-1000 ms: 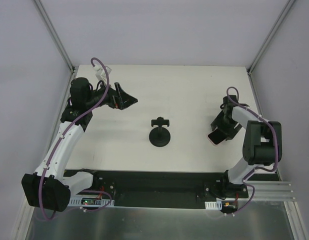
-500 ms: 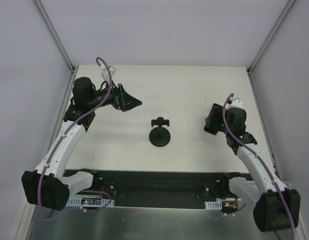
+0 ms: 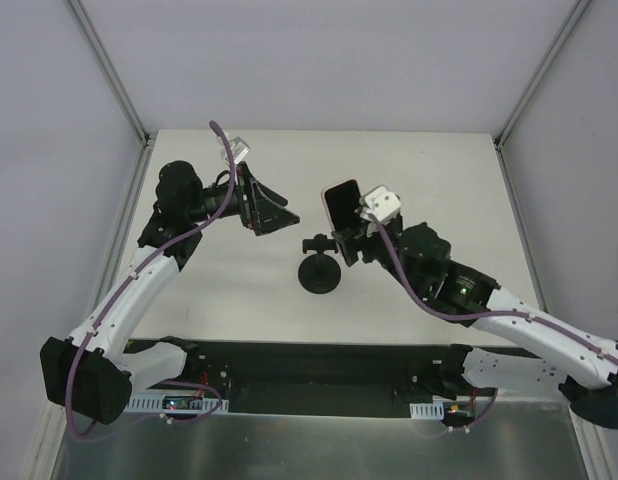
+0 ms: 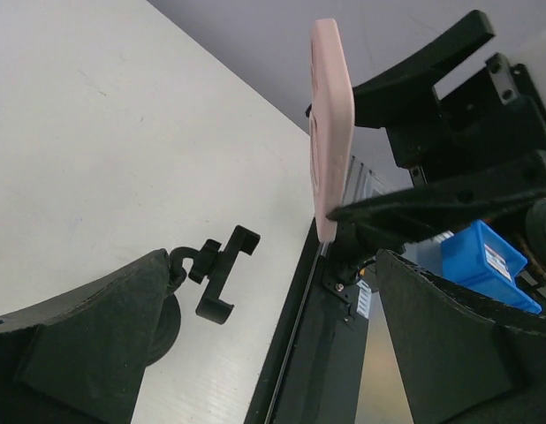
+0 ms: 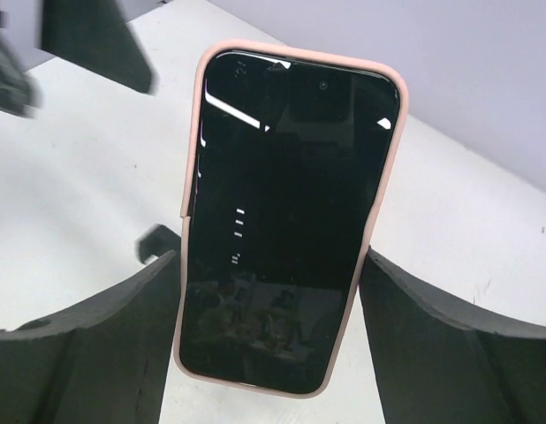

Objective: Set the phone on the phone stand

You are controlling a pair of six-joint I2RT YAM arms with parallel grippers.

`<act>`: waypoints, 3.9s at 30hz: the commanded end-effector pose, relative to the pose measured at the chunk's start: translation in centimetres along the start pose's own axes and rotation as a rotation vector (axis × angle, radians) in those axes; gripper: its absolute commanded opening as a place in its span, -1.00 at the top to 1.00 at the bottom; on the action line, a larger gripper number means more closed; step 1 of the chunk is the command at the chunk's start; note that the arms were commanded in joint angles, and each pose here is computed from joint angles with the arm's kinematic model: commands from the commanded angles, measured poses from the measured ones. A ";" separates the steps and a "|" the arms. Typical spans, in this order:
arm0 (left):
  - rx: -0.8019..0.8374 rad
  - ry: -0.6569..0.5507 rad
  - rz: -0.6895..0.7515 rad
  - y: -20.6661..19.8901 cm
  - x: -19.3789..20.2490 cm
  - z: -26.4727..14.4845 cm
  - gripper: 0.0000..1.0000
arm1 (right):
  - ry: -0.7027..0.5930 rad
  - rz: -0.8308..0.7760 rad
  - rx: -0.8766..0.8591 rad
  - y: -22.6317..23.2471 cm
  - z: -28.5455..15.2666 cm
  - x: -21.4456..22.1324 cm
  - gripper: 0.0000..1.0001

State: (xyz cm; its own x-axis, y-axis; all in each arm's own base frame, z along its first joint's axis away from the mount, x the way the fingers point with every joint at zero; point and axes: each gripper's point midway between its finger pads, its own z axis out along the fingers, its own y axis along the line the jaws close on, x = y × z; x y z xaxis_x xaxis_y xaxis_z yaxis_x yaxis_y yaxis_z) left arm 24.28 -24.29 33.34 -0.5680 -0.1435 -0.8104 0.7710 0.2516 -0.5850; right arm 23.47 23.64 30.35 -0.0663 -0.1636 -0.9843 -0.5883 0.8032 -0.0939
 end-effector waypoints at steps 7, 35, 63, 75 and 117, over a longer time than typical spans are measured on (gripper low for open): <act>0.092 -0.023 0.096 -3.0 -0.4 -0.2 -0.70 | -0.111 -0.167 0.056 5.2 2.1 -7.0 0.99; 0.243 0.048 0.068 -5.0 0.9 0.3 0.50 | -0.122 -0.143 -0.073 8.9 2.5 -6.9 0.99; 0.449 0.107 0.231 -11.8 2.7 -1.4 1.00 | 0.179 0.320 -0.670 10.3 -5.9 -3.8 -0.79; 0.454 0.142 0.082 -13.1 2.4 -0.3 1.00 | 0.137 0.423 -0.894 13.9 -7.0 -3.9 0.62; 0.362 0.236 0.104 -14.4 4.8 1.4 0.60 | 0.057 0.439 -0.877 13.6 -6.3 -4.8 0.99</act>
State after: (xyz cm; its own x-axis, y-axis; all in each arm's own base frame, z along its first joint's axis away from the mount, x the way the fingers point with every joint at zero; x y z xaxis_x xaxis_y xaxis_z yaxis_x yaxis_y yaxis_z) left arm 11.53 -30.05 35.35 -0.5739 0.1416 -0.8066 0.8086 -0.0576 -0.5855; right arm 10.20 31.20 31.23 -0.5034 -0.1031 -0.8579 -0.8612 0.1405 0.4885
